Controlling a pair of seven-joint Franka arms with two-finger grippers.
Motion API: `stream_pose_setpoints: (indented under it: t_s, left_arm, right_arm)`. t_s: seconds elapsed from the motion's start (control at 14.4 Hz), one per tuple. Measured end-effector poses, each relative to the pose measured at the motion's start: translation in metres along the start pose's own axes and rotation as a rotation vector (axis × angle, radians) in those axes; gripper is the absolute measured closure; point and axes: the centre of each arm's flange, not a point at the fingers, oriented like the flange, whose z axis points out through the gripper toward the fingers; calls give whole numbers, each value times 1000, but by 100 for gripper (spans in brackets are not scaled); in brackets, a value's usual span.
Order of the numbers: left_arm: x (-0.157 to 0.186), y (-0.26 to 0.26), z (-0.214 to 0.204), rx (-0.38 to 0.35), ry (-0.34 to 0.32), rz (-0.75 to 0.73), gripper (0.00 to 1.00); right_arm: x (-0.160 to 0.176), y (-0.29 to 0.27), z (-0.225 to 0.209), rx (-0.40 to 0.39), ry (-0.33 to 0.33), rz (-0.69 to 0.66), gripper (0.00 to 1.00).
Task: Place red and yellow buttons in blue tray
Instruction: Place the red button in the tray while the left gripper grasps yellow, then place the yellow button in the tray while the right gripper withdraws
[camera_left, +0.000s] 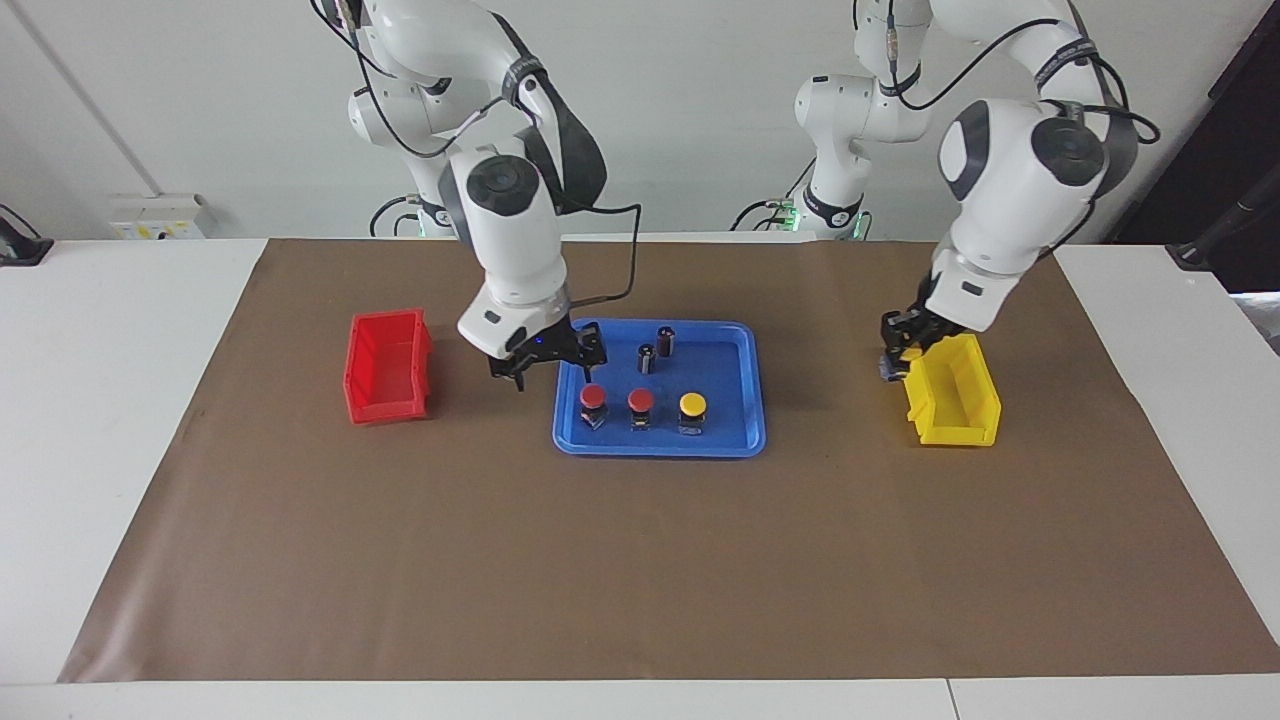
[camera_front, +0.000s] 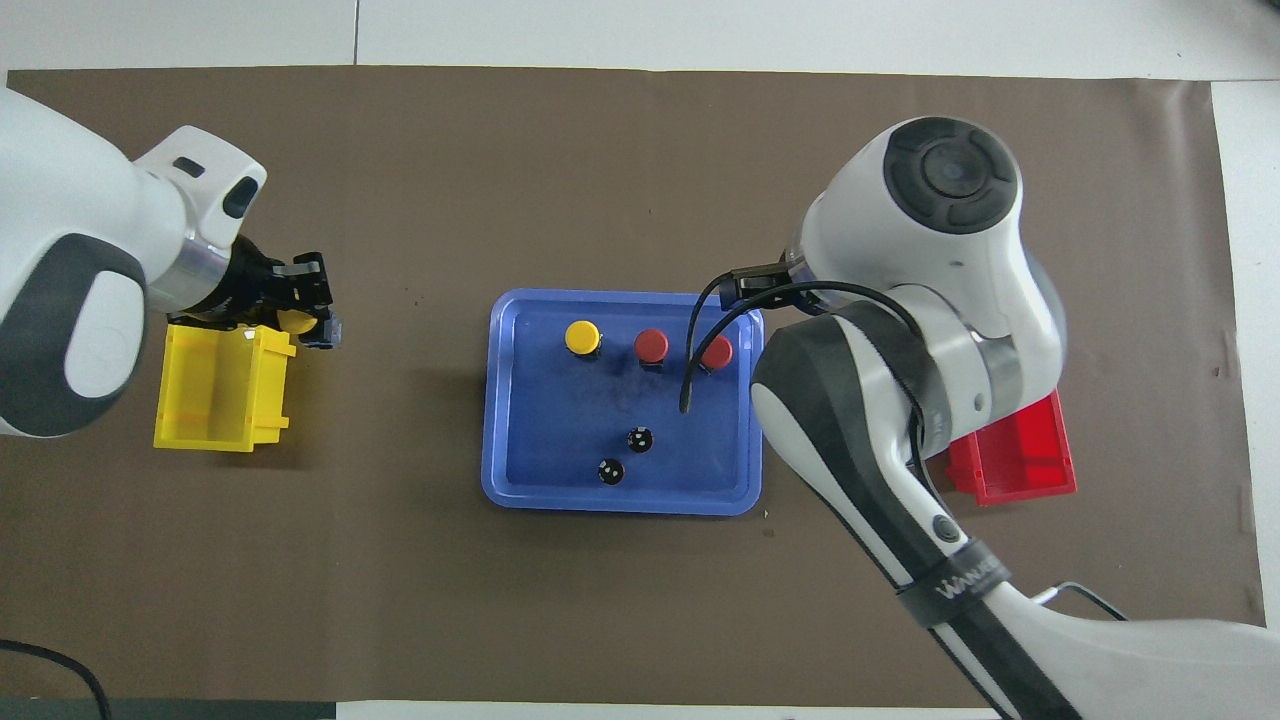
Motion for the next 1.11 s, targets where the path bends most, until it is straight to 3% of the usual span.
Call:
stream_pose_setpoints:
  t_s: [0.35,0.56,0.77,1.11]
  left_arm:
    - [-54,120,46,-30,42,-41,59]
    - [-48,132,78,-24,42,-45,59]
    - [-45,138,96,-31,52,-45,59]
    - [-47,149,136,-14,43,-38,59]
  right_arm:
    - [5,100,-72,-27,-39,152,0]
    - [-14,155,-110,-39,-67,218,0]
    - [-42,216,-147,-34,-71,202,0]
    - [-61,282,-161,-61,-75,116,0]
